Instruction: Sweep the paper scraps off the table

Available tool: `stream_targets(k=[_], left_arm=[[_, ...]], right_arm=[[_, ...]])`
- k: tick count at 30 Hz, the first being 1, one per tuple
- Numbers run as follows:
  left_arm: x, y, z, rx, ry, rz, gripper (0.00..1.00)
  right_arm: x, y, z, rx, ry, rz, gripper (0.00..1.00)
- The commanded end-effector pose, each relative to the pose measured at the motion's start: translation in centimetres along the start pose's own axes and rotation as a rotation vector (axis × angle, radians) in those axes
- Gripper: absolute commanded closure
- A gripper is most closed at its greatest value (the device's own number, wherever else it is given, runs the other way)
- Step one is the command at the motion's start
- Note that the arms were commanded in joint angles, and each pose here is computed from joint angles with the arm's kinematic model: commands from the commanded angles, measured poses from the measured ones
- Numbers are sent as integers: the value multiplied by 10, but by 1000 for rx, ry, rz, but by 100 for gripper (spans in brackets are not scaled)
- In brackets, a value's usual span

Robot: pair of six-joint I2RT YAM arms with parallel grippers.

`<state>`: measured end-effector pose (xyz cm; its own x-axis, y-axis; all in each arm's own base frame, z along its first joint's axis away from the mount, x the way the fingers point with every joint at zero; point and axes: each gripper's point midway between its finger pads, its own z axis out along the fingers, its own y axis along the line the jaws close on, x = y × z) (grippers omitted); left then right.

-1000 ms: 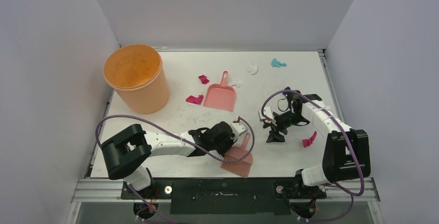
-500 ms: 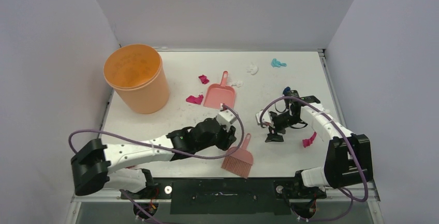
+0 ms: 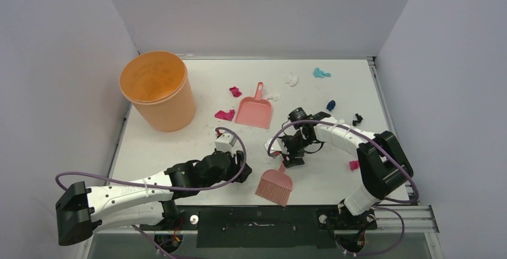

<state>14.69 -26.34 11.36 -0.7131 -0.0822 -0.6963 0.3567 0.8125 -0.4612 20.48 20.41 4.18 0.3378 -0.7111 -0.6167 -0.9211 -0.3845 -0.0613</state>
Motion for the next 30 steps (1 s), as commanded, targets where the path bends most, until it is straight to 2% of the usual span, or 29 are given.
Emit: stream_targets(k=[1,6,13,23,30], left_arm=[[-18,-8,-10,8,-46,-75,48],[-21,-6,-17,25,-77,-129,48],[-22,5,-25,8,-102,-159,48],[-18,7,-21,8,-98,-158,48],[-13,7,-13,16,-91,-156,48]], right_arm=[[2,-19,-1,-2,68,-18,40],[8,-20,9,-32,131,-39,39],[20,-3,20,-88,191,-28,43],[28,19,13,-31,217,-9,58],[32,33,7,15,227,13,75]])
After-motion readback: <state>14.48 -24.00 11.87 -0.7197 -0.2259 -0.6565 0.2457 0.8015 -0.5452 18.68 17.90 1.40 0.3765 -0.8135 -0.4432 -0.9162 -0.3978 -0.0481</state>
